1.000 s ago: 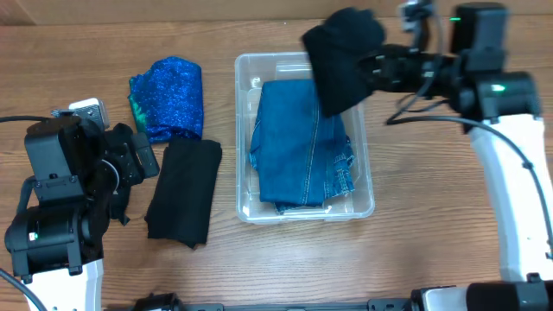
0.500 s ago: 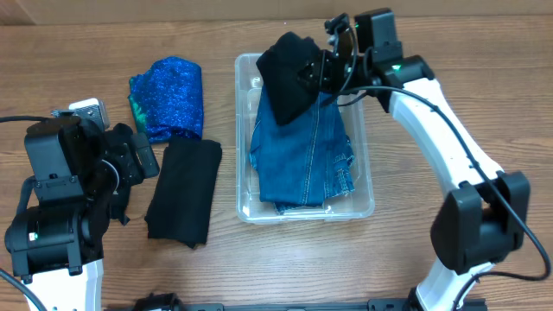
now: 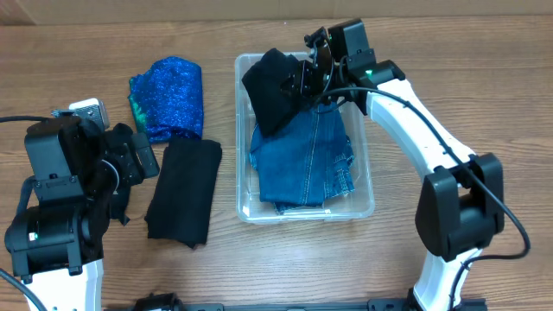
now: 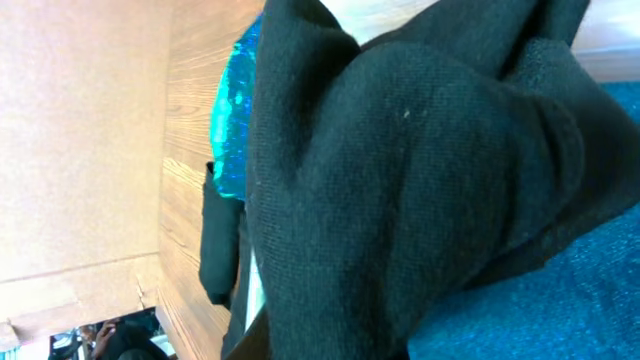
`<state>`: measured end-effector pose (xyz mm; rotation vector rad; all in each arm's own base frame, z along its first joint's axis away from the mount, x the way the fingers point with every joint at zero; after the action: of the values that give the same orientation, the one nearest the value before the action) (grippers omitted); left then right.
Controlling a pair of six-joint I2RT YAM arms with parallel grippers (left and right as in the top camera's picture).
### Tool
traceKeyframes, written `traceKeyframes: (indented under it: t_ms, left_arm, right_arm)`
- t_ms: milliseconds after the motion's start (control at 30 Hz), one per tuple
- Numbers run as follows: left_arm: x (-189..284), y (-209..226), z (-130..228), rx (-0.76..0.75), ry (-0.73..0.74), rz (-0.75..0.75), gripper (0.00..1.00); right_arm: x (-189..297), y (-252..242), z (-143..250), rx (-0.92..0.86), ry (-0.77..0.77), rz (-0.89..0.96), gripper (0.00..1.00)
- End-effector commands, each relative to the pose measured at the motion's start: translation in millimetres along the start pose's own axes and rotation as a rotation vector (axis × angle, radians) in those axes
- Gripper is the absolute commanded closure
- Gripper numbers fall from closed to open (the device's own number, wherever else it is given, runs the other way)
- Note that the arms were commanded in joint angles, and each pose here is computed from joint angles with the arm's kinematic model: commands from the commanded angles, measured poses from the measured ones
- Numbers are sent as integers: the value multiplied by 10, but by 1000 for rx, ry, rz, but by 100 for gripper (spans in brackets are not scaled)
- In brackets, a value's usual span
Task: Pack container
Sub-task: 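Lift the black cloth and place it on the jeans in the bin, then open the right gripper and retract the right arm to the side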
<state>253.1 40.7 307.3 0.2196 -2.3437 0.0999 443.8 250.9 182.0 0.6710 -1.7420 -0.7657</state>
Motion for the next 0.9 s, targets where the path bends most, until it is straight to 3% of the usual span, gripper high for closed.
traceKeyframes:
  t_ms: [0, 167, 233, 267, 300, 333, 367, 500, 733, 833, 867]
  left_arm:
    - [50, 7, -64, -15, -22, -5, 0]
    - [50, 7, -64, -15, -22, -5, 0]
    - [50, 7, -63, -15, -22, -5, 0]
    - [50, 7, -62, -15, -21, -5, 0]
    - [50, 6, -61, -15, -21, -5, 0]
    - [50, 6, -59, -15, -20, -5, 0]
    - [50, 6, -57, -15, -18, -5, 0]
    - [50, 7, -51, -15, -16, -5, 0]
    - [50, 7, -42, -16, -12, -5, 0]
    - [50, 7, -41, -16, -11, -5, 0]
    - [50, 7, -41, -16, -11, -5, 0]
  right_arm:
    - [-120, -92, -54, -25, -3, 6, 96]
    - [-254, -207, -88, -27, -5, 10, 93]
    - [-281, -255, -77, -35, 0, 24, 59]
    - [-281, -265, -73, -38, 1, 29, 51]
    - [-280, -287, -62, -45, 3, 41, 36]
    - [-274, -296, -55, -50, 6, 47, 14]
    - [-267, -307, -47, -56, 10, 51, 0]
    - [-146, -320, -52, -64, -10, 102, 0]
    - [596, 200, -194, 165, -204, 220, 0]
    - [868, 516, -204, 293, -254, 189, 0]
    - [942, 642, -190, 366, -258, 158, 11]
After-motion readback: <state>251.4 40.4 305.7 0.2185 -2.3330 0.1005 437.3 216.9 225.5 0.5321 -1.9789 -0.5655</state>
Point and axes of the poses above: each gripper's point midway between its finger pads, its own x axis back along the fingers, its own y axis along the line the jaws close on, z = x × y, the point moved 3 cm from there along x, back along the fingers, and after that the axes turned 5 degrees about -x, right-handed, at the moved point
